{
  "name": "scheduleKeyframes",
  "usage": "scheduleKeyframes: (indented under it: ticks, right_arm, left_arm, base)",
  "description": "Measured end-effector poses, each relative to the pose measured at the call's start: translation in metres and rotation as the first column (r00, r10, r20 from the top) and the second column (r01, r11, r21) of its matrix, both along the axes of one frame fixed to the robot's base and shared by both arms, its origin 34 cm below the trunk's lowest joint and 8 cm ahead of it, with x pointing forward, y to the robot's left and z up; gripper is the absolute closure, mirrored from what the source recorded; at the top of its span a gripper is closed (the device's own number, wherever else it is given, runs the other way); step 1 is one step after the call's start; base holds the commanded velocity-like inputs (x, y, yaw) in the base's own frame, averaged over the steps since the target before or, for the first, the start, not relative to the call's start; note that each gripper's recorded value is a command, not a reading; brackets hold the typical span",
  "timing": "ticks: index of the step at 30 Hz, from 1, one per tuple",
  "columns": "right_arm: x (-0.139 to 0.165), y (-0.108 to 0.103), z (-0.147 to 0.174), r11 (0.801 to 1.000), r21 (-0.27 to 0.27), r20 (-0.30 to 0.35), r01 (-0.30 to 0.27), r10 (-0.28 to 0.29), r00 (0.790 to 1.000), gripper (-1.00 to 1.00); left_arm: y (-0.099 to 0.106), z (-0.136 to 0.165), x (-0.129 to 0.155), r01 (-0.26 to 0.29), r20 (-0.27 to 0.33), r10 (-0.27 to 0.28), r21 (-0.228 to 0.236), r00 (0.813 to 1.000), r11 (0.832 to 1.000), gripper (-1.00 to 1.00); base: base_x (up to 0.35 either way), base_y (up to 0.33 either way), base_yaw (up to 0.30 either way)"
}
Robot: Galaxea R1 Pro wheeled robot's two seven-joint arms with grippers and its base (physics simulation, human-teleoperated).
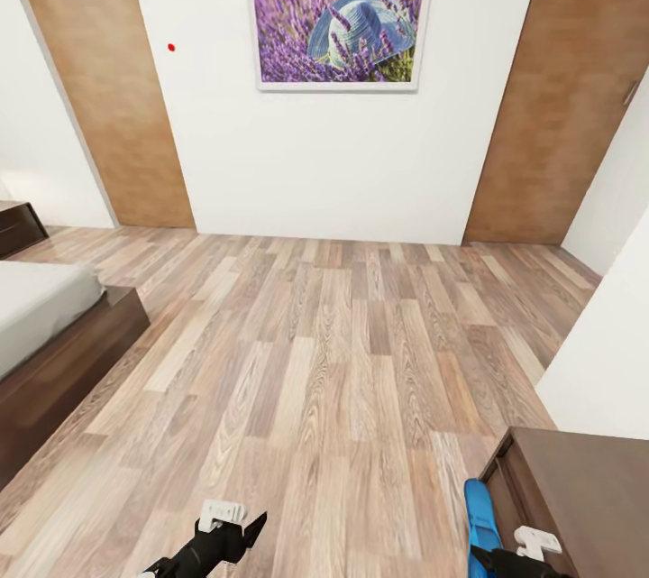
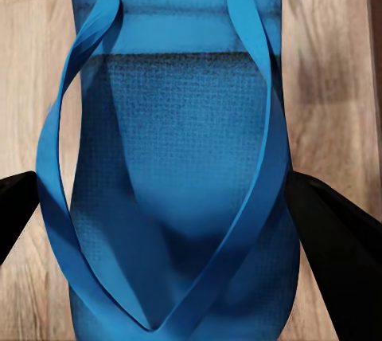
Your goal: In the bedroom, move the book from the bed onto either nightstand, and place the two sandals side by side next to the bed.
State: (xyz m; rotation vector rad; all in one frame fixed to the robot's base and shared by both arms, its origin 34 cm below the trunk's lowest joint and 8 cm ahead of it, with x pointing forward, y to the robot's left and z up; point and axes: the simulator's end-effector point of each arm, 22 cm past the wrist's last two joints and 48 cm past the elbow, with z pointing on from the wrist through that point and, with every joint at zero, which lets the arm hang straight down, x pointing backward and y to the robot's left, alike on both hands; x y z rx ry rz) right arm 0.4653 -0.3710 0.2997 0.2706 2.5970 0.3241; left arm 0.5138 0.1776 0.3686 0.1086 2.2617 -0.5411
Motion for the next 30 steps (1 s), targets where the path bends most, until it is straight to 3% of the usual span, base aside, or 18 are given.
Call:
scheduleKeyframes:
  ticks: [19,30]
  right_arm:
    - [-0.0001,0.0005,0.0,1.0,0.001,0.0,-0.002,0.002,1.0,1.0]
    - [-0.0001,0.0005,-0.0001,1.0,0.0,0.0,-0.002,0.002,1.0,1.0]
  left_arm:
    - [0.0,0.0,0.0,0.0,0.0,0.0,0.0,1.0,1.0,-1.0]
    - [0.0,0.0,0.0,0.0,0.0,0.0,0.0,1.0,1.0,-1.0]
  base:
    - [0.197,-0.003,0.0]
    - [0.202,-0.128,0.0]
